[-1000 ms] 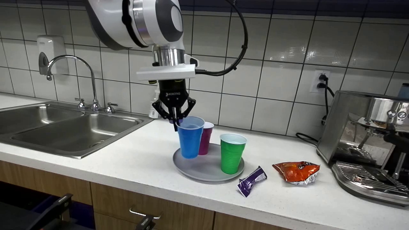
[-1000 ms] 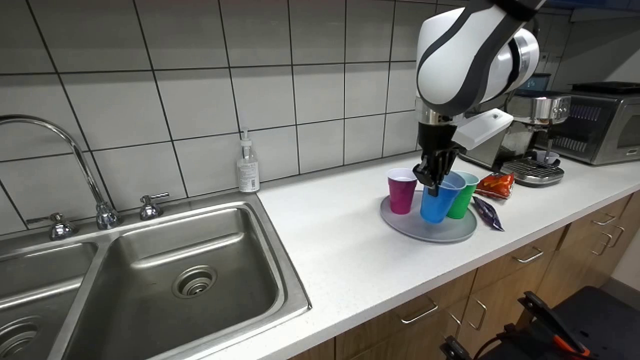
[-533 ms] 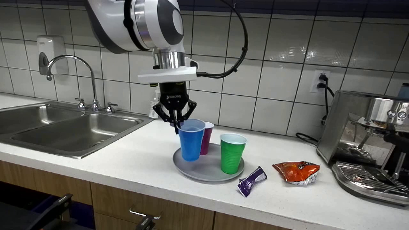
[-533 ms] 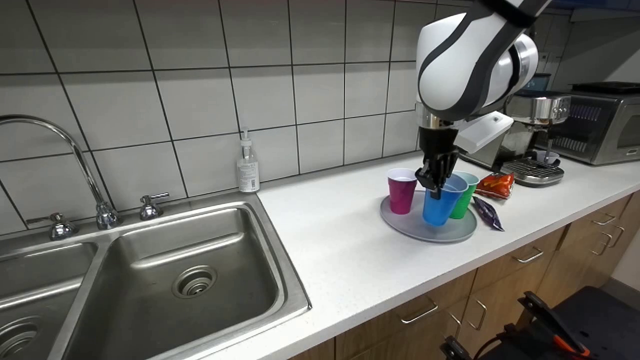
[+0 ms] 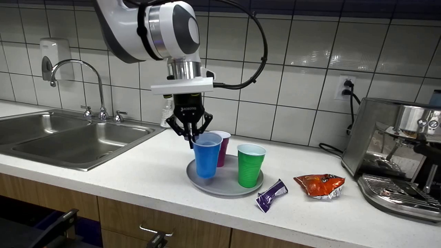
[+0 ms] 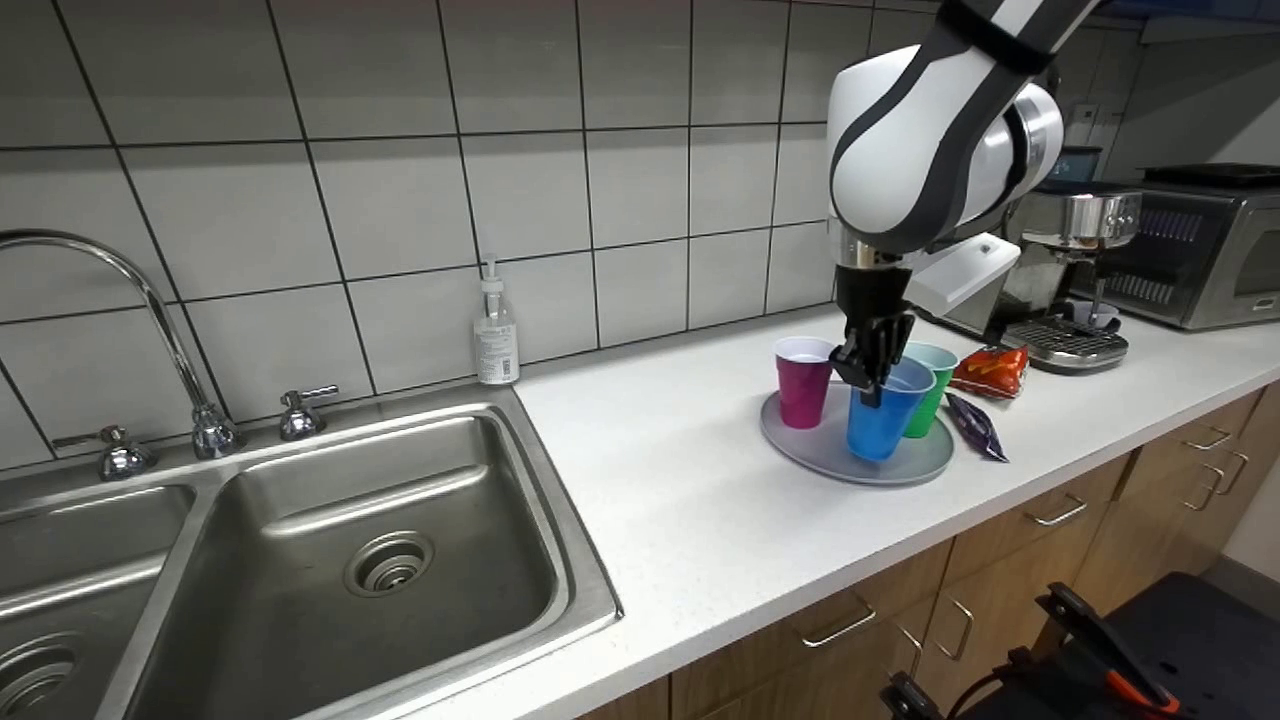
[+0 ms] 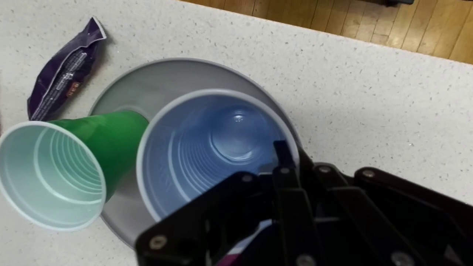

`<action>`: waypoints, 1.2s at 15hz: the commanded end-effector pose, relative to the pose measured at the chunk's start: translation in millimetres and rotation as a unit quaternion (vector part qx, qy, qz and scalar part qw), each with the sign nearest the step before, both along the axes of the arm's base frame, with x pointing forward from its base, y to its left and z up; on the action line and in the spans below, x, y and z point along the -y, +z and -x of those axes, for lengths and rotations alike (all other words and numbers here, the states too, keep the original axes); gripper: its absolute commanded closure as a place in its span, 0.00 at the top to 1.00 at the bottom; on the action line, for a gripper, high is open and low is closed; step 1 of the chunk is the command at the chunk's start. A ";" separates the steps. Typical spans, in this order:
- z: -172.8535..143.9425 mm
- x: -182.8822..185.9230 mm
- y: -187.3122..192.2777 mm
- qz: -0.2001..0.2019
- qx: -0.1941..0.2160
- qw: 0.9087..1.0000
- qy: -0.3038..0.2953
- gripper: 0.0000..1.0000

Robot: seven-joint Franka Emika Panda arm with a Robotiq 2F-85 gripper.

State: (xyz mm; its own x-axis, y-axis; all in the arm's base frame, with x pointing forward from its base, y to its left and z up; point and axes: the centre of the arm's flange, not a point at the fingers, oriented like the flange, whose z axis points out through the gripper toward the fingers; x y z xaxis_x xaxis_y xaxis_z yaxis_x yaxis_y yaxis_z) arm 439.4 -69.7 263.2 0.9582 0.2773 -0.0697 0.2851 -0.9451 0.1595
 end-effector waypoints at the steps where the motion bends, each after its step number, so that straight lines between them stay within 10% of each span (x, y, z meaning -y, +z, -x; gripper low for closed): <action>1: -12.4 8.5 -4.4 0.012 0.002 1.000 0.004 0.01; 14: -22.8 16.1 -17.2 0.016 -0.008 1.000 0.000 0.02; 18: -23.4 17.4 -17.7 0.016 -0.008 1.000 -0.002 0.36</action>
